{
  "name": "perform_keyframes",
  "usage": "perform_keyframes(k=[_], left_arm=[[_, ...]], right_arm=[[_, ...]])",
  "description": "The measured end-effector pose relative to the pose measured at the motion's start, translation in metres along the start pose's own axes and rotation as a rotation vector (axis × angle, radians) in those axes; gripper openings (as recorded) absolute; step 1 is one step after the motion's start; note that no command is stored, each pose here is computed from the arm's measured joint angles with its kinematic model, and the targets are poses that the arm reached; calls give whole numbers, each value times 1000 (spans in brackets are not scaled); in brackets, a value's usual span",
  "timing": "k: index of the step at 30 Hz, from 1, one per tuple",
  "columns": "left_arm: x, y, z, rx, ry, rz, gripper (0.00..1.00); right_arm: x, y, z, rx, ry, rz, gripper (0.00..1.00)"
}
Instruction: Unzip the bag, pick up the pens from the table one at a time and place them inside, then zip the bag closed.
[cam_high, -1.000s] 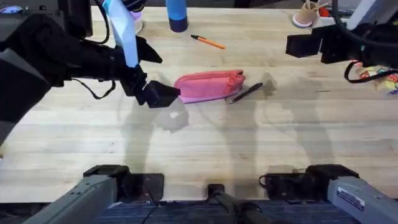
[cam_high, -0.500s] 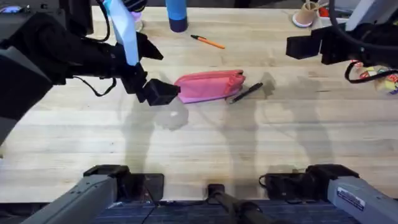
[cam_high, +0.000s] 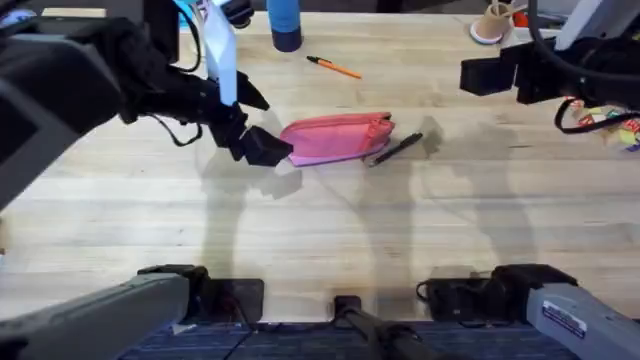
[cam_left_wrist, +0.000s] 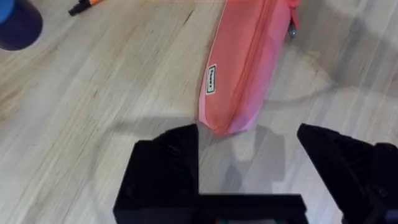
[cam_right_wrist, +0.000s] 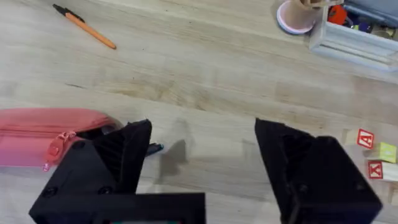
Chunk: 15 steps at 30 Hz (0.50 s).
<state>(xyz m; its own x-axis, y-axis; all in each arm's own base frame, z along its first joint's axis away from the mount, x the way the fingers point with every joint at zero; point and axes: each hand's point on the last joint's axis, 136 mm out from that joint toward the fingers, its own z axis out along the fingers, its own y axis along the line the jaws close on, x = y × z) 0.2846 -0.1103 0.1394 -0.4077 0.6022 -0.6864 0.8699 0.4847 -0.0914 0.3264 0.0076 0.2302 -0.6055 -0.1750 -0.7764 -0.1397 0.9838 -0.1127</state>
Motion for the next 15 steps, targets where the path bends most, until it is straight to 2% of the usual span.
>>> perform_keyframes(k=[6, 15], left_arm=[[7, 15, 21, 24, 1, -16, 993], [9, 16, 45, 124, -50, -59, 993]], right_arm=[[0, 0, 0, 0, 0, -3, 998], [0, 0, 0, 0, 0, -6, 997]])
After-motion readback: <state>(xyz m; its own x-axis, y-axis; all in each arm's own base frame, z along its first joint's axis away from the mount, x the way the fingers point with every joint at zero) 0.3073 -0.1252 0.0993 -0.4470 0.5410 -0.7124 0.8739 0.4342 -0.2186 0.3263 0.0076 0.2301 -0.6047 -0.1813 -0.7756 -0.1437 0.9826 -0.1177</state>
